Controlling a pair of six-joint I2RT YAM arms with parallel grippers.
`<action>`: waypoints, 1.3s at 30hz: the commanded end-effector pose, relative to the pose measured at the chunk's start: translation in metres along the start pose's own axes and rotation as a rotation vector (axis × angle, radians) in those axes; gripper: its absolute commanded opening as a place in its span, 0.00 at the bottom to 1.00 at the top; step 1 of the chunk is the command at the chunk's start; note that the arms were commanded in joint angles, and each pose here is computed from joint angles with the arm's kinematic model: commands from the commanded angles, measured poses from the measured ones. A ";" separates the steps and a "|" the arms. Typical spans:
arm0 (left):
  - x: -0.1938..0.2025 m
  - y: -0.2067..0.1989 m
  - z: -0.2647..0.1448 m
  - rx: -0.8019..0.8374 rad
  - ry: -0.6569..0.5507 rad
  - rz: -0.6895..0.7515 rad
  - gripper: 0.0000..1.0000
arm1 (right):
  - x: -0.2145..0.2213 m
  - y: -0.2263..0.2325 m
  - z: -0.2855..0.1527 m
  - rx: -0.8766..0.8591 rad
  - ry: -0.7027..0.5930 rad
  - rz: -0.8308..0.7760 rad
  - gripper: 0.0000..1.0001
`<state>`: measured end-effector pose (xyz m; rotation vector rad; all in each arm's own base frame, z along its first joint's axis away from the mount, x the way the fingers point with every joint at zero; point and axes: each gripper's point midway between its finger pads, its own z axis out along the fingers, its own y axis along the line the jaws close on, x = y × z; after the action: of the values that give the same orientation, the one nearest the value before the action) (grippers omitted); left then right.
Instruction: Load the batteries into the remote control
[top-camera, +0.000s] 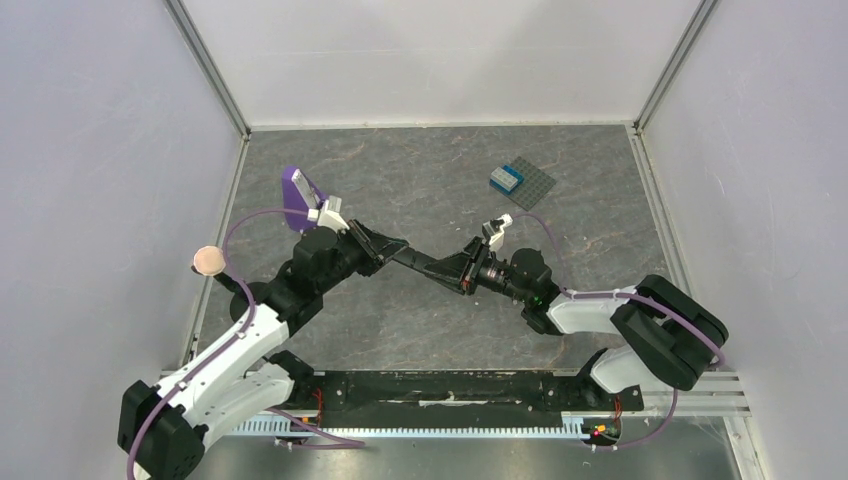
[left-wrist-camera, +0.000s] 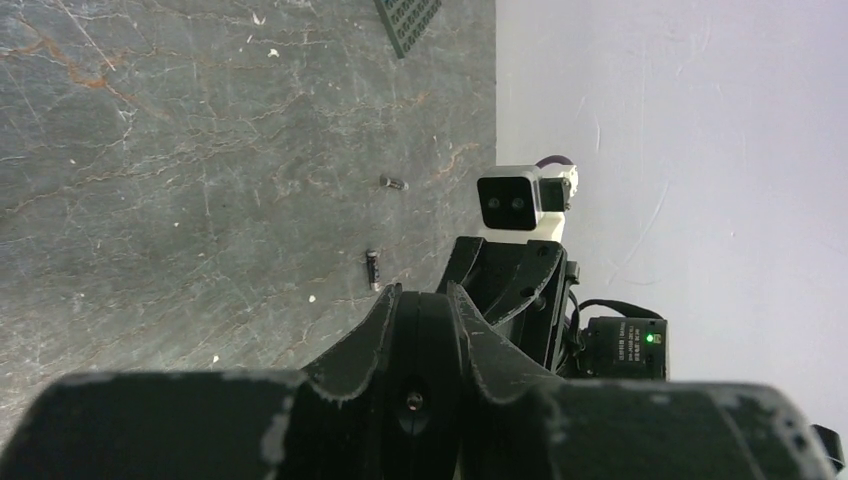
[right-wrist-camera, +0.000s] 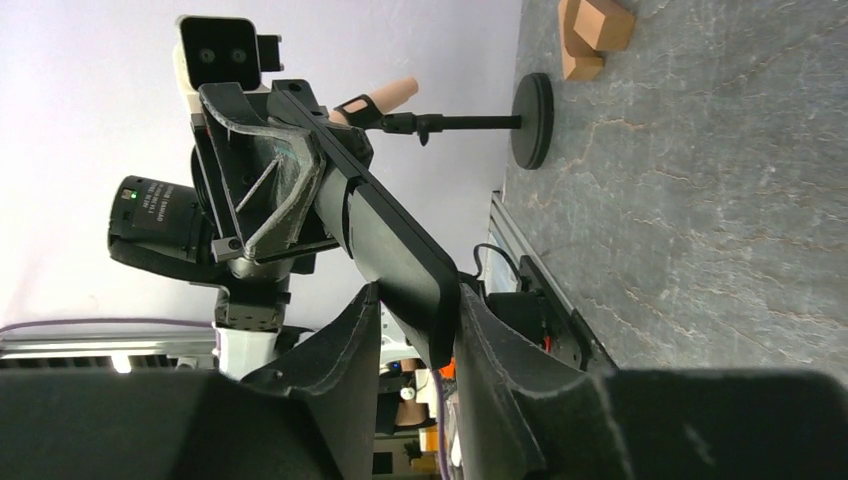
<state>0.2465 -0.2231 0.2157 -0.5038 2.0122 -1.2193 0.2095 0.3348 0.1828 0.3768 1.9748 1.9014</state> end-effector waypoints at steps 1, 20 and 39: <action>-0.013 -0.010 0.005 0.018 -0.038 0.091 0.02 | -0.005 -0.006 0.000 0.038 -0.007 -0.047 0.29; 0.004 0.048 0.034 -0.154 0.056 0.295 0.02 | -0.040 -0.008 -0.017 0.107 -0.120 -0.151 0.37; 0.010 0.075 0.063 -0.290 0.068 0.517 0.02 | -0.075 -0.070 -0.034 0.404 -0.207 -0.299 0.53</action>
<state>0.2698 -0.2287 0.0960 -0.1564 2.3101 -0.7001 0.2518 0.2796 0.1233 0.4190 2.1198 1.4159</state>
